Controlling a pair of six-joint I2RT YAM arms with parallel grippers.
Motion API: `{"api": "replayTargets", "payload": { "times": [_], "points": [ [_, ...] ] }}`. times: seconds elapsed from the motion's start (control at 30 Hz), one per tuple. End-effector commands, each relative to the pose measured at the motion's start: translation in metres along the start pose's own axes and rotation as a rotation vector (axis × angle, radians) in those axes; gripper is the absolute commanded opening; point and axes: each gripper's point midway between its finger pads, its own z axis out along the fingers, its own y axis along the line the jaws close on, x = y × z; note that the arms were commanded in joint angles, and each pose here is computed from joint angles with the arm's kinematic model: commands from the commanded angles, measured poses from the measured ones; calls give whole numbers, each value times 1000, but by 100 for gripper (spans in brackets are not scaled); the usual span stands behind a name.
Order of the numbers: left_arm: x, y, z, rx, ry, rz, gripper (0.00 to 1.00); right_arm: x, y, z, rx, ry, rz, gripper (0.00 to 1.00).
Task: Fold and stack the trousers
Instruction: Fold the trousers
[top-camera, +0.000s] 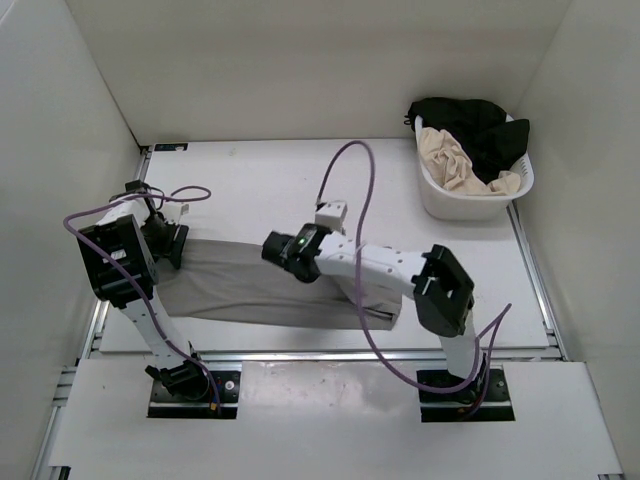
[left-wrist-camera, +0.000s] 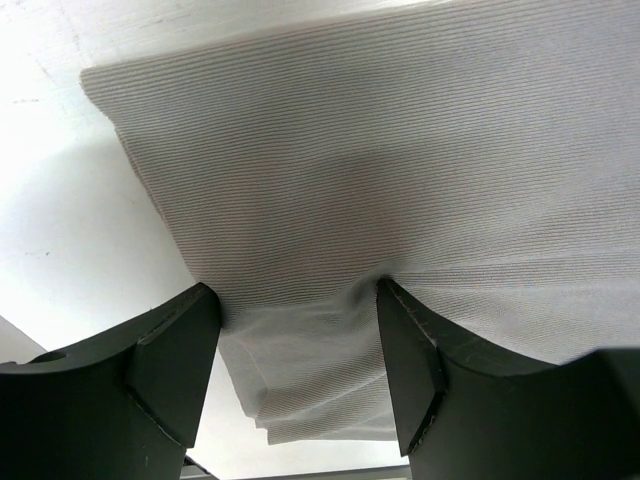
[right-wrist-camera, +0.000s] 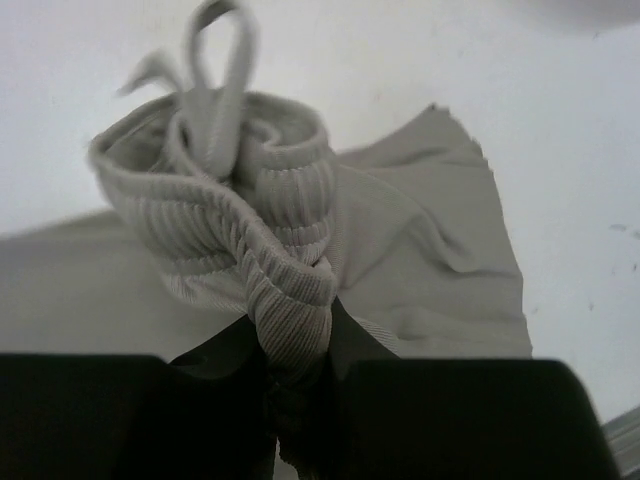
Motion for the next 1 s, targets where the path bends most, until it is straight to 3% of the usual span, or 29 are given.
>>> {"api": "replayTargets", "payload": {
  "times": [0.0,0.27,0.5,0.57,0.63,0.73,0.9,0.97],
  "points": [
    [-9,-3,-13,12,-66,32,74,5,-1,-22,18,-44,58,0],
    [-17,6,-10,0,-64,41,75,29,57,-60,-102,-81,54,0],
    [-19,7,-8,0,-64,41,77,77,99,-48,-177,36,22,0],
    [-17,8,-6,-2,-51,40,77,93,124,-44,-237,69,5,17],
    [-19,9,-7,-7,-59,41,77,111,137,-41,-277,105,-100,42],
    [-22,13,-13,-25,-68,42,80,111,159,-67,-403,68,-231,61],
    [-47,27,-42,-74,-139,39,82,55,197,-144,-750,-10,-229,63],
    [-59,32,-62,-84,-199,16,84,51,200,-167,-862,24,-246,63]
  ]
}}
